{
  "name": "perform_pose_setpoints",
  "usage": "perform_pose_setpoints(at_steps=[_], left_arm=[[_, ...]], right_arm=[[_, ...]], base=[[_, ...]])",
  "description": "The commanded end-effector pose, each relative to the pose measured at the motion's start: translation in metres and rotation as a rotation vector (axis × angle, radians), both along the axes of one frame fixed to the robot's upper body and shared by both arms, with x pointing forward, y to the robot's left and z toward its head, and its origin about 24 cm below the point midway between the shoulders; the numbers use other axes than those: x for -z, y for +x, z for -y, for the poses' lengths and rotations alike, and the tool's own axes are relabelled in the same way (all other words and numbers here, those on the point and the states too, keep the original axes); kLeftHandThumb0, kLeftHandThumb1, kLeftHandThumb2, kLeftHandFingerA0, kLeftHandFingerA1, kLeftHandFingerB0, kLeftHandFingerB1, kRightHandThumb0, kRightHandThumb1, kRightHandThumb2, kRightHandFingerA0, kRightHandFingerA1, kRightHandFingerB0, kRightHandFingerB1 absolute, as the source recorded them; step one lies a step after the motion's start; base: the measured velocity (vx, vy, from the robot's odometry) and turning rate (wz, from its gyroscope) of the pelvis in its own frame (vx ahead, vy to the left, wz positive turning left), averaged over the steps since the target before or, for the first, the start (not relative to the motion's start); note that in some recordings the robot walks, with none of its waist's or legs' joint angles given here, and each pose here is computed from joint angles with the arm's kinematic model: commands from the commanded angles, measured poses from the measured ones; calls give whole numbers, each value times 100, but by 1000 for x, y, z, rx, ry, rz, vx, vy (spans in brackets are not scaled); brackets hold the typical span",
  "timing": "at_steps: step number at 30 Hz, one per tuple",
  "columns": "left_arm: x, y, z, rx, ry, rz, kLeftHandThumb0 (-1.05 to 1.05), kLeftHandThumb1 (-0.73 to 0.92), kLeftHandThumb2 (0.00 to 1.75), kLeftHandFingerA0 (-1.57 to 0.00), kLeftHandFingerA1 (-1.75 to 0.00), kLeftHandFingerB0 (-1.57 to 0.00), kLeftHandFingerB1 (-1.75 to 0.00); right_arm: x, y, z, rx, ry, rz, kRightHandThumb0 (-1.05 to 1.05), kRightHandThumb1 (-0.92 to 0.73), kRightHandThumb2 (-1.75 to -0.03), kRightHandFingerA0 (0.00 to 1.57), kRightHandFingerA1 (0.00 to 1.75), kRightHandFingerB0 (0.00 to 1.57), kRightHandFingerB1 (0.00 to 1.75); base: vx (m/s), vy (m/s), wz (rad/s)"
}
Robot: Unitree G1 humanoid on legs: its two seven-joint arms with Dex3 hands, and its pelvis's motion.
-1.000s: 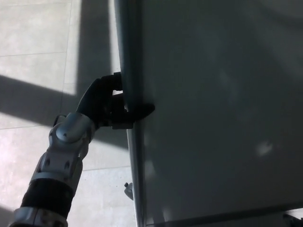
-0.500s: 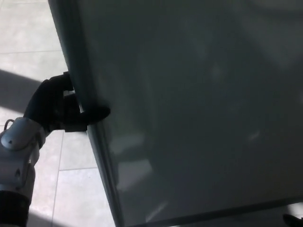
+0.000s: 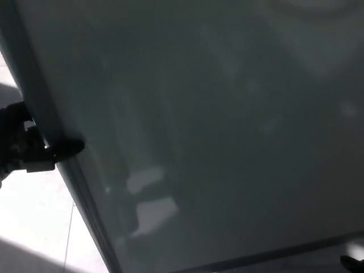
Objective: A white board is being place on the right hand side and parallel to the robot and the robot uses its left hand to grab on the leftside of the whiteboard and drag the whiteboard from the right hand side to the left hand side
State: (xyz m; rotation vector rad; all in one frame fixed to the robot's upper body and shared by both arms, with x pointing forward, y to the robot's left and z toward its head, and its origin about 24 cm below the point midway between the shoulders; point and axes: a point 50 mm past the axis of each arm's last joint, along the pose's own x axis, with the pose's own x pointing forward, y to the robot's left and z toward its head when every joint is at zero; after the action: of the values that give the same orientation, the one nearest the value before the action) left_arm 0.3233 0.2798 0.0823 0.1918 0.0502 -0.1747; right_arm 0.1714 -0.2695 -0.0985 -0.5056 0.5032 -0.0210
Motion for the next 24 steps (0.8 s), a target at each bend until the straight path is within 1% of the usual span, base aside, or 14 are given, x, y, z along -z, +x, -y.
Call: perform_pose_setpoints(at_steps=[1,2,4,5,6,7,8,9,11,12,16,17,22,24], left_arm=[[-16,-7,-40,-109,4,45,-16,59,55,-75,-175,-63,-171],[-18,-8,-45,-110,-2,58,-16,61,57,-77,-175,-63,-171],[-23,-8,-58,-196,-18,59,-15,60,53,-75,-175,-70,-162],[-26,-9,-64,-222,-22,67,-14,61,56,-71,-175,-67,-165],[-28,-10,-70,-240,-28,75,-14,63,52,-68,-175,-70,-153],[-30,-11,-74,-254,-34,82,-14,63,52,-68,-175,-70,-153],[-34,-13,-83,-288,-21,89,-15,67,53,-66,-167,-69,-127],[-37,-15,-90,-309,-27,89,-13,67,52,-65,-175,-65,-151],[-42,-18,-102,-337,-29,92,-13,66,57,-67,-175,-60,-165],[-44,-20,-107,-354,-17,96,-12,70,53,-66,-175,-61,-158],[-54,-24,-120,-402,33,120,-8,72,50,-71,-175,-62,-138],[-61,-27,-128,-426,36,123,-8,69,54,-67,-175,-62,-156],[-69,-33,-140,-468,41,115,-6,66,59,-63,-175,-51,-169],[-75,-38,-147,-491,78,117,-9,64,56,-64,-175,-57,-168]], right_arm=[[-1,-5,5,5,-5,0,-63,-73,-90,22,45,12,40],[0,-5,5,2,-17,-5,-57,-88,-65,30,36,16,29],[0,-4,4,2,-14,-2,-57,-88,-65,30,36,17,29],[0,-4,4,7,-10,-5,-63,-73,-90,23,44,12,39],[0,-4,5,7,-12,-7,-58,-88,-65,30,35,16,29],[0,-4,5,4,-17,-8,-58,-88,-65,30,35,16,29],[0,-3,4,6,-14,-7,-58,-88,-65,30,35,17,29],[0,-3,4,9,-9,-6,-58,-87,-65,30,36,17,29],[0,-4,4,10,-5,-5,-57,-87,-65,30,36,17,29],[0,-4,4,8,-7,-4,-62,-73,-89,22,44,12,39],[-1,-2,4,5,-12,0,-62,-73,-89,23,45,12,40],[-1,-1,4,7,-10,1,-59,-87,-65,30,36,16,29],[0,-2,3,15,-2,0,-60,-87,-64,30,36,17,29],[1,-2,1,11,-2,-5,-60,-87,-64,31,36,16,29]], base=[[0,0,0],[0,0,0],[0,0,0],[0,0,0],[0,0,0],[0,0,0],[0,0,0],[0,0,0],[0,0,0],[0,0,0],[0,0,0],[0,0,0],[0,0,0],[0,0,0]])
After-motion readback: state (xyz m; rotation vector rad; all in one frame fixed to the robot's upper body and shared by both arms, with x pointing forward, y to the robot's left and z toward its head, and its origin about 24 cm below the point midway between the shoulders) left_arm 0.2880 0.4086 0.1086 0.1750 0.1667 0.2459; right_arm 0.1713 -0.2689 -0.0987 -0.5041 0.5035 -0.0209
